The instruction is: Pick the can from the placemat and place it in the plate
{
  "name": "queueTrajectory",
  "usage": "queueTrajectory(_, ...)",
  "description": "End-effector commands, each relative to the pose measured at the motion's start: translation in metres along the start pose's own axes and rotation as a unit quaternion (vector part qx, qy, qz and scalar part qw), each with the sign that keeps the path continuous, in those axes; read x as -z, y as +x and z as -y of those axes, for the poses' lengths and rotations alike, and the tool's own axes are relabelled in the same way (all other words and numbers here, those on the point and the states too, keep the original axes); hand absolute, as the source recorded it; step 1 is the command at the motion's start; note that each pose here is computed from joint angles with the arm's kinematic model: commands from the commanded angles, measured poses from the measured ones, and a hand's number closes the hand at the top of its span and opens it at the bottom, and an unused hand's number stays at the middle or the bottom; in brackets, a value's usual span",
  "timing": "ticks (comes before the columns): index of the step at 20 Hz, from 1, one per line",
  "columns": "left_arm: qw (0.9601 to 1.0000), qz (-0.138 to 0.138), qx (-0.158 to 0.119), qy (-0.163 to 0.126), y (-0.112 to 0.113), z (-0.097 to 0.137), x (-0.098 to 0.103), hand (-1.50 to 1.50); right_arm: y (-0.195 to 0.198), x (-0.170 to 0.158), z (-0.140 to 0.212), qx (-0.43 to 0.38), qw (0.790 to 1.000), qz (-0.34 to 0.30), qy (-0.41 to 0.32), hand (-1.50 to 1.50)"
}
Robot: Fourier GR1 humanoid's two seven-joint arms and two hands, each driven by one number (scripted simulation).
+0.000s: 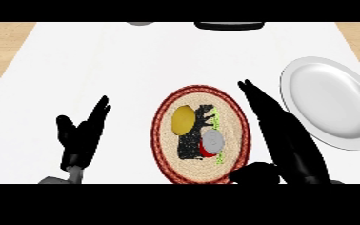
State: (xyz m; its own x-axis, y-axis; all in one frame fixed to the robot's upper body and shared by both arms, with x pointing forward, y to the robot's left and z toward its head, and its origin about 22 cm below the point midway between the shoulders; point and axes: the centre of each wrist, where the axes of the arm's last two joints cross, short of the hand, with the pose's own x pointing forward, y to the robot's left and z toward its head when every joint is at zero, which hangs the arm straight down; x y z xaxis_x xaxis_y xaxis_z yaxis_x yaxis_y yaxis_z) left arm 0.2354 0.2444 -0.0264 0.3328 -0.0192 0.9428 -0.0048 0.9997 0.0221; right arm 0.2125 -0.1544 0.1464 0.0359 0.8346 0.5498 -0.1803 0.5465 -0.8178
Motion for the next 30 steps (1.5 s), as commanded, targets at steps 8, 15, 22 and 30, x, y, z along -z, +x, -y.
queueTrajectory(8,0.9998,-0.017,-0.003,-0.008,-0.021,-0.005,-0.008,0.0,0.011,-0.01,-0.051,0.006,0.998,-0.022,0.053,-1.5)
queueTrajectory(15,0.9994,-0.032,-0.012,-0.01,-0.012,0.006,-0.01,0.0,0.011,0.022,-0.062,-0.046,0.997,-0.053,0.045,-1.5)
queueTrajectory(22,0.9997,-0.026,0.001,0.0,0.0,-0.004,0.01,0.0,0.0,0.018,-0.07,-0.061,0.994,-0.07,0.049,-1.5)
queueTrajectory(30,0.9998,-0.02,-0.005,-0.002,-0.027,0.004,-0.001,0.0,0.003,0.042,-0.088,-0.061,0.994,-0.066,0.069,-1.5)
